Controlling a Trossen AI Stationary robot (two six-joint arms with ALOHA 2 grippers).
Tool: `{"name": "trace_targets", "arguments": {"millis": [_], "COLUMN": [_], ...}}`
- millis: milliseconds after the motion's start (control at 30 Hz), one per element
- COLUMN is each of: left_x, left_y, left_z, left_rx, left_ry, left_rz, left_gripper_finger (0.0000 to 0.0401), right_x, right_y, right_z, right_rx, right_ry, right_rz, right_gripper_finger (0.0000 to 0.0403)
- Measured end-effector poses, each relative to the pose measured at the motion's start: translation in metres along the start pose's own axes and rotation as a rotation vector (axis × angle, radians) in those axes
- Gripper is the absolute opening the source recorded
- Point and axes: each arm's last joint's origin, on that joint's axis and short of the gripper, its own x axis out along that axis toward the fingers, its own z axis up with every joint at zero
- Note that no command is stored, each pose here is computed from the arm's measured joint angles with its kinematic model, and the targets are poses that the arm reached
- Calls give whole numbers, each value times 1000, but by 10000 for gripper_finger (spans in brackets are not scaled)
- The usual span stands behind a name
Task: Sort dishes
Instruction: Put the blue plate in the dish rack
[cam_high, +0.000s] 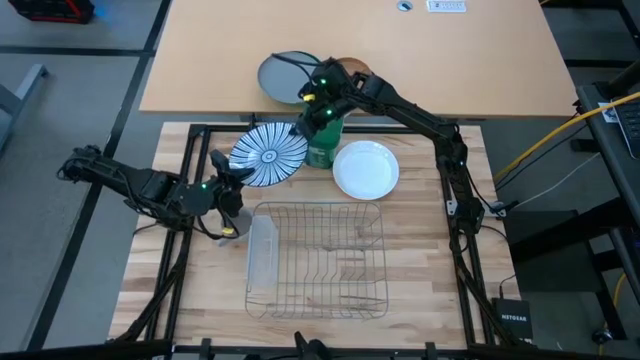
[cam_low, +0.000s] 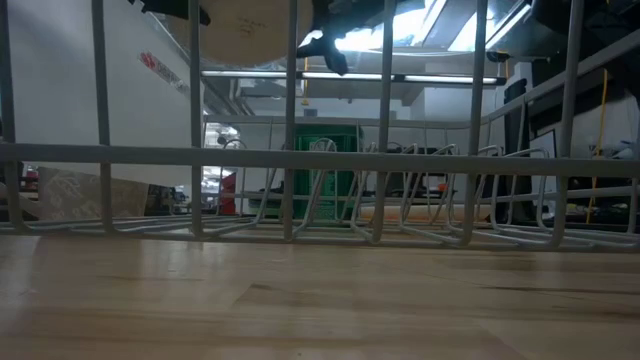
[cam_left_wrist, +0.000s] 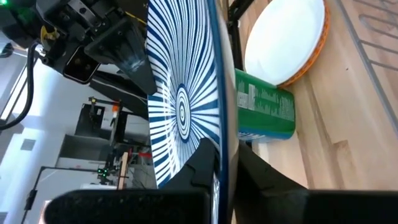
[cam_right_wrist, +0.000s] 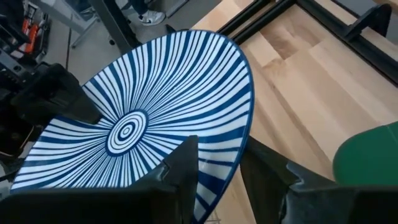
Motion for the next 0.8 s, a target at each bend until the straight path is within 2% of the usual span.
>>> {"name": "trace_targets", "arguments": {"millis": [467, 600, 800], "left_x": [-1, -1, -1], "left_y": [-2, -2, 0], "left_z": [-5, -5, -3], "left_rx": [-108, -142, -257], "left_ry": [33, 33, 25], "left_rz": [0, 0, 7], "left_gripper_finger": [14, 14, 14], "right_x": [-9, -12, -19], "right_y": [-14, -19, -32], "right_z": [9, 11, 16], "right_rx": [-1, -41, -112], "right_ry": [-58, -70, -99], "right_rz": [-41, -68, -121], "right_gripper_finger": [115, 115, 115]}}
